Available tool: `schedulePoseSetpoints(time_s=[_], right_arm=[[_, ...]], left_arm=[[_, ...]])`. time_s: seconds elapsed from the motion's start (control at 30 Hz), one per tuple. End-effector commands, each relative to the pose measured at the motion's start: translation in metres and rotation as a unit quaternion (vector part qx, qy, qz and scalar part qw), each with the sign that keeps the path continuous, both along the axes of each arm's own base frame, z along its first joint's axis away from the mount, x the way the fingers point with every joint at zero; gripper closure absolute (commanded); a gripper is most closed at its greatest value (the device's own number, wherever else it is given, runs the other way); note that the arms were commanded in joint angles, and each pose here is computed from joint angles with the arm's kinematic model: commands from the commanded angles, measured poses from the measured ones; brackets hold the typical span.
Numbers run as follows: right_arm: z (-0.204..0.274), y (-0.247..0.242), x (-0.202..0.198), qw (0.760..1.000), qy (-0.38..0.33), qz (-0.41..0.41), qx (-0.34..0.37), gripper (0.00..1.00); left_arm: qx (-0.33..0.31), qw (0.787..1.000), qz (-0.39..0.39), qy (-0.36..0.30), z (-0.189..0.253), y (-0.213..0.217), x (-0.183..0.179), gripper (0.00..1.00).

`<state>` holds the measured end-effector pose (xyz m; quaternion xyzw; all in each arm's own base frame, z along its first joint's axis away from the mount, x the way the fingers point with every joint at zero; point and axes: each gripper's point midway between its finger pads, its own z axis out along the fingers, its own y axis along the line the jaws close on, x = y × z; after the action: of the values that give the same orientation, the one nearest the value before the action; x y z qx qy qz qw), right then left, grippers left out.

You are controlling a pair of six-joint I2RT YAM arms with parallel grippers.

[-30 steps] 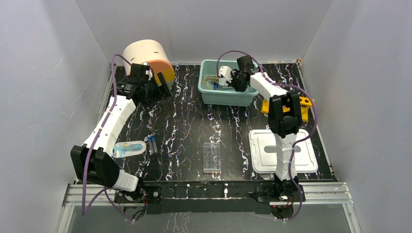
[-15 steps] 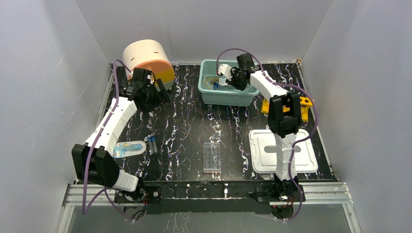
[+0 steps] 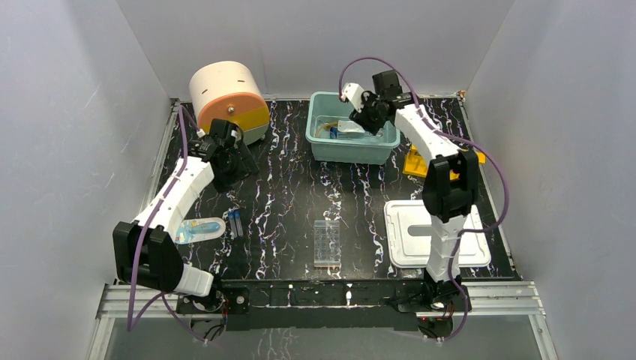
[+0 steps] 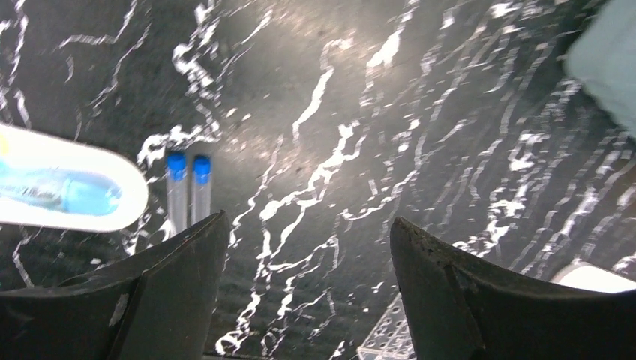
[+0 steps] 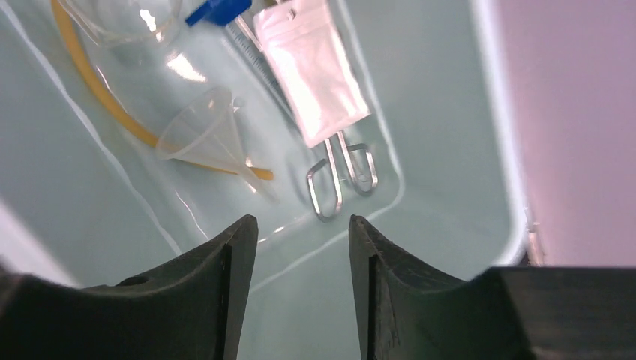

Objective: Organize the chemistry lab equipment

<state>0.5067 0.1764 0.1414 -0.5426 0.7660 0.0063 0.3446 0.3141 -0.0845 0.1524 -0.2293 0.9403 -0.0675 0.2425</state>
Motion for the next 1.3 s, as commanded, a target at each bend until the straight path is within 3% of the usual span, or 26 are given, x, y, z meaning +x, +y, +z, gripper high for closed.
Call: schedulePoseSetpoints(time_s=[0.0, 0.13, 0.23, 0.4, 0.67, 0.83, 1.27], right_arm=[[0.115, 0.016, 0.003, 0.988, -0.093, -0.042, 0.119, 0.41], [0.155, 0.034, -0.01, 0.971, -0.105, -0.065, 0.205, 0.41], [0.183, 0.05, -0.024, 0.955, -0.113, -0.084, 0.26, 0.41], [0.203, 0.09, -0.069, 0.938, -0.069, -0.069, 0.332, 0.39], [0.186, 0.135, -0.151, 0.928, 0.045, -0.037, 0.368, 0.37], [0.163, 0.157, -0.208, 0.919, 0.105, -0.013, 0.379, 0.36], [0.101, 0.151, -0.223, 0.929, 0.13, -0.091, 0.333, 0.38]], left_arm=[[0.042, 0.997, 0.052, 0.037, -0.013, 0.025, -0.034, 0.29], [0.024, 0.997, 0.054, 0.054, -0.031, 0.021, -0.049, 0.4], [0.017, 0.996, 0.052, 0.069, -0.045, 0.02, -0.059, 0.41], [0.007, 0.996, 0.043, 0.081, -0.058, 0.016, -0.066, 0.4], [0.036, 0.995, 0.049, 0.082, -0.064, 0.028, -0.073, 0.27], [0.028, 0.996, 0.039, 0.071, -0.067, 0.024, -0.069, 0.29], [0.04, 0.995, 0.026, 0.089, -0.086, 0.028, -0.081, 0.44]])
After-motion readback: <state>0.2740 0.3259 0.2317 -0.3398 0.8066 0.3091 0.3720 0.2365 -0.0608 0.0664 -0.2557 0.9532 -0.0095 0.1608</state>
